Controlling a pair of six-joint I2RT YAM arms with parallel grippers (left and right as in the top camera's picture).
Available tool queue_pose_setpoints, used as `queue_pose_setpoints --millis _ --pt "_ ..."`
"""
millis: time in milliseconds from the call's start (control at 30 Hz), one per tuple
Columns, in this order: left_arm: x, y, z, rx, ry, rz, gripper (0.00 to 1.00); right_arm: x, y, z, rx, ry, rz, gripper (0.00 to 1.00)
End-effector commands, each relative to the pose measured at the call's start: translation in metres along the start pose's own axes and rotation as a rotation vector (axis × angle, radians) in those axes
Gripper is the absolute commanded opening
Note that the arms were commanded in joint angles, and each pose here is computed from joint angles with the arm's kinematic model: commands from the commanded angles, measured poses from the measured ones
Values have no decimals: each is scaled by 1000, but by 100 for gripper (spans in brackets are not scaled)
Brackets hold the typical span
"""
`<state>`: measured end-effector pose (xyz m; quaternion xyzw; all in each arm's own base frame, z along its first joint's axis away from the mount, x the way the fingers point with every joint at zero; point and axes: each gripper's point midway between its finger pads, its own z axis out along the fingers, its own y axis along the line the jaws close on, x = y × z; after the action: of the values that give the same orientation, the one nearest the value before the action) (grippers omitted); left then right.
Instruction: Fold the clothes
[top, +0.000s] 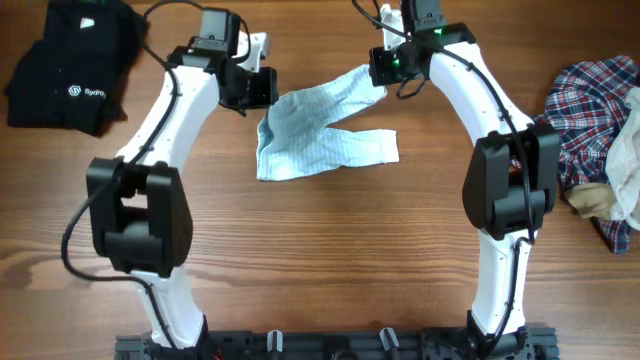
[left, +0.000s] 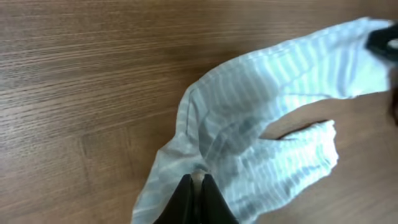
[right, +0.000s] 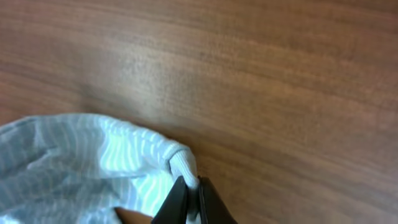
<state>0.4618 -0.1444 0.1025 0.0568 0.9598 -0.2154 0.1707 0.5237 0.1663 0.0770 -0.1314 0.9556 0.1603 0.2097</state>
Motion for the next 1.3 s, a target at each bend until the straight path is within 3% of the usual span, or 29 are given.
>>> queue_pose_setpoints --millis 0,167,367,900,1267 --pt "-1 -16 -24 47 -18 51 4 3 6 -11 -18 9 15 5" --pt "17 -14 -25 41 53 38 4 6 5 -11 -13 23 23 4" --pt "25 -36 -28 173 72 183 4 8 -16 -12 109 25 61 4" --pt "73 -49 -39 297 226 402 4 7 -16 -12 109 20 106 4" --pt "100 -59 -34 257 334 497 4 7 -16 -12 108 17 155 4"
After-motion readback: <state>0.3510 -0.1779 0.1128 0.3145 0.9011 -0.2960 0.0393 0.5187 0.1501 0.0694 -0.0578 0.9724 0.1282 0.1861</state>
